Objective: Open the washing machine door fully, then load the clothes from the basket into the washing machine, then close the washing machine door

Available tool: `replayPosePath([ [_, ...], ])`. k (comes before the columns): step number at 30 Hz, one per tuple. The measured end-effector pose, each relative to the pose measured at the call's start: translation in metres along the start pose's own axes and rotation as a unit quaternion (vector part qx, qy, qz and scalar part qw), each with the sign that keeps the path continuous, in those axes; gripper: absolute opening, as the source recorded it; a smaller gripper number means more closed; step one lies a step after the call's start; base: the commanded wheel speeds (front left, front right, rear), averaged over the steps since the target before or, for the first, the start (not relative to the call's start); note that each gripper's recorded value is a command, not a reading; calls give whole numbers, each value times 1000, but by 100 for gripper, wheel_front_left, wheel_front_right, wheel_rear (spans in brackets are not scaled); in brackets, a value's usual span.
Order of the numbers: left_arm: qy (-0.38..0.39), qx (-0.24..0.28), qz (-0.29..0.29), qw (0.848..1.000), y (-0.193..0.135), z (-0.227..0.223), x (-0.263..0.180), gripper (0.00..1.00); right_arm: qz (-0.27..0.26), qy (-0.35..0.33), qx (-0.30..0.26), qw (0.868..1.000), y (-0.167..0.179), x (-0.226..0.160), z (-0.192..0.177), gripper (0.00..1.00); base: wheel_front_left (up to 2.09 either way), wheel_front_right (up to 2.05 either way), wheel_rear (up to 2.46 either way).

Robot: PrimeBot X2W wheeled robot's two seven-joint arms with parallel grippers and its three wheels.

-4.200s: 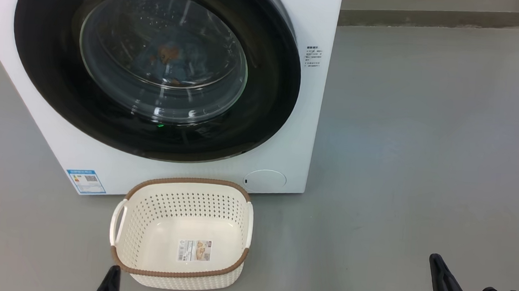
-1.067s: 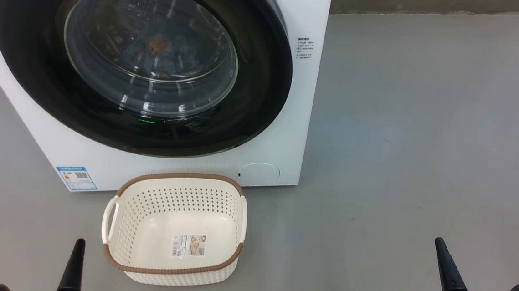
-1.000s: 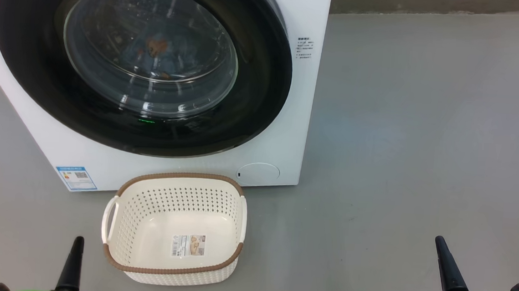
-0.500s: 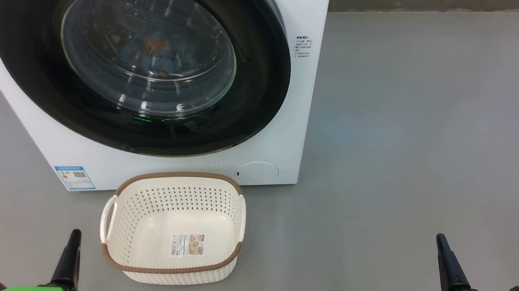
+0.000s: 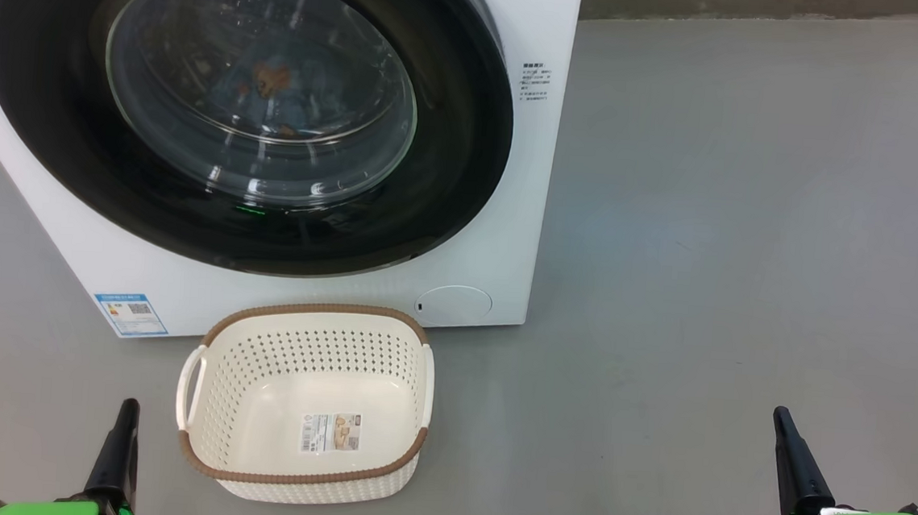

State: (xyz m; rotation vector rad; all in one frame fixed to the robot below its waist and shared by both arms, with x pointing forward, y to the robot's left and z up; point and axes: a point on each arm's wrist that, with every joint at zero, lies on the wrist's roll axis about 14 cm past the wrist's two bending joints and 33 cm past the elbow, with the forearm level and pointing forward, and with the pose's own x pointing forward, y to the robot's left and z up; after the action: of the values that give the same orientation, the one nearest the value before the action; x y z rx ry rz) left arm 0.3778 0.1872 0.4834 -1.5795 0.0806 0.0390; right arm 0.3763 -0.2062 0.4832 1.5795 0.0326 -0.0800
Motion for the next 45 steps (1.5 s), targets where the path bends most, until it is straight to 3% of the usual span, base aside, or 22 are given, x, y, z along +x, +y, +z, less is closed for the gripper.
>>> replayPosePath([
  [45, 0, -1, 0, 1000, 0, 0, 0, 0, 0, -1, 0, 1000, 0, 0, 1, 0, 0, 0, 0],
])
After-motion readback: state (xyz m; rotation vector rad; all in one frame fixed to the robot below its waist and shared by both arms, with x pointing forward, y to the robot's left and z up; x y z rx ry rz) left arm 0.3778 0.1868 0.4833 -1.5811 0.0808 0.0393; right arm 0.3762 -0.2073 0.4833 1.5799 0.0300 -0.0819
